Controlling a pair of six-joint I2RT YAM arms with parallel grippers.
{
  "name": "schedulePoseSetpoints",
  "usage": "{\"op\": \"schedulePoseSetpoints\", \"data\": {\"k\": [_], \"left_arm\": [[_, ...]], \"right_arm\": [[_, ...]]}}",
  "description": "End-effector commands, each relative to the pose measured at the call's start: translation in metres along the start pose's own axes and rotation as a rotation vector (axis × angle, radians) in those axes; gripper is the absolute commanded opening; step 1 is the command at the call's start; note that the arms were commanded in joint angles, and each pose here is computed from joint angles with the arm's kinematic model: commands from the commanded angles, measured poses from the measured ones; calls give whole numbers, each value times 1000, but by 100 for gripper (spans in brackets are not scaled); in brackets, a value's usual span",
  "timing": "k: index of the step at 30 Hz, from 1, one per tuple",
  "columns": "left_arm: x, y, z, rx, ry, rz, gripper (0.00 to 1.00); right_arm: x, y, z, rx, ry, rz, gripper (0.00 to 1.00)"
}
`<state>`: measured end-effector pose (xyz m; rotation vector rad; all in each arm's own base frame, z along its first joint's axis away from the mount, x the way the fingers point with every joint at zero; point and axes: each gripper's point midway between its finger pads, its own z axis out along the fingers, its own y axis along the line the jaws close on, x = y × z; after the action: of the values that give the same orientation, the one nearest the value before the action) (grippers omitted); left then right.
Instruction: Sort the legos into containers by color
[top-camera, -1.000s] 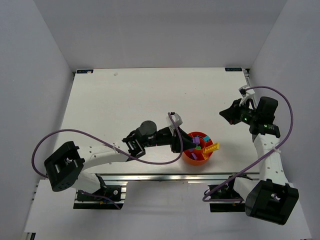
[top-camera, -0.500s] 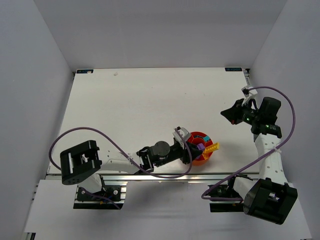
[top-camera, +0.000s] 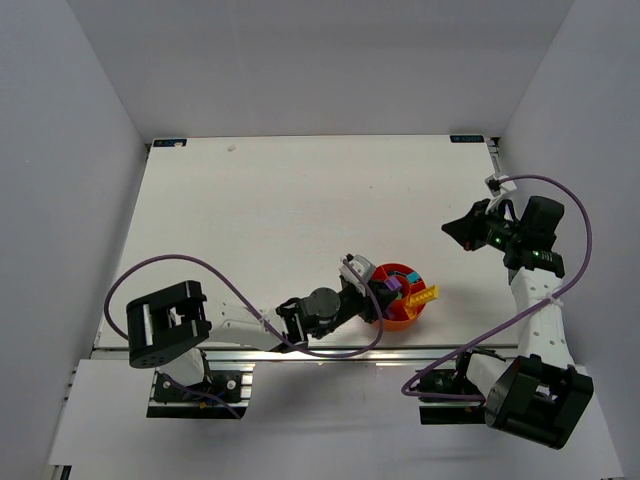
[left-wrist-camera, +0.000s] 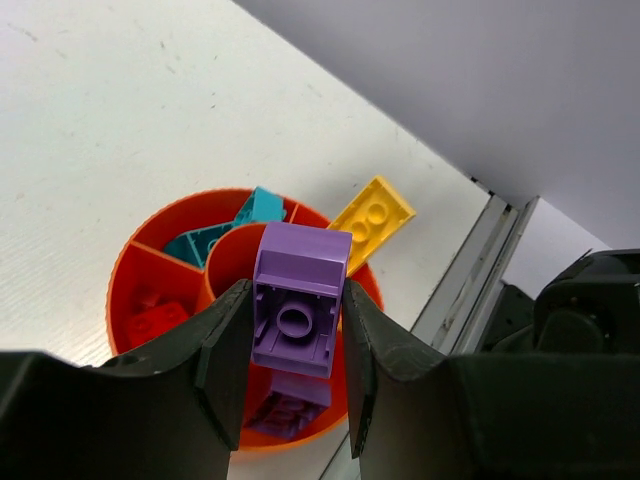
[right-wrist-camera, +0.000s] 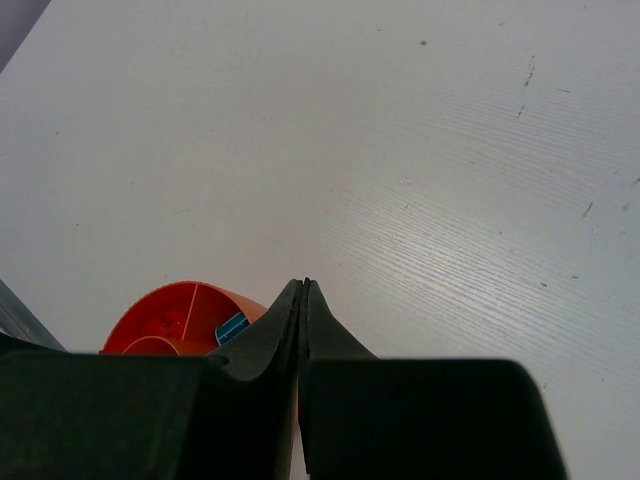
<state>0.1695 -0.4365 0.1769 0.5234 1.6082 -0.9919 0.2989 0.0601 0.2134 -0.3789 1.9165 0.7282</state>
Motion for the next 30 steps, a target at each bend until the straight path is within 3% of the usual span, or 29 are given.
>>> {"op": "schedulePoseSetpoints", "data": {"k": [1,9,16,25,30], "left_arm": [[-2,0,-5,-11,-27,-8,0],[5,3,-9,-31,-17,-5,0],[15,4,-12,-33,3,-9,10],[19,8,-18,-55,14,-3,35],[19,8,-16,-61,18,6,54]], "right_arm": [[-8,1,-1,-19,-27,-26,0],[-6,1,0,-26,-22,-18,0],[-5,2,0,-31,-20,-17,0],[-6,2,0,-38,-21,-17,0],[-4,3,0,-44,-17,-12,0]]}}
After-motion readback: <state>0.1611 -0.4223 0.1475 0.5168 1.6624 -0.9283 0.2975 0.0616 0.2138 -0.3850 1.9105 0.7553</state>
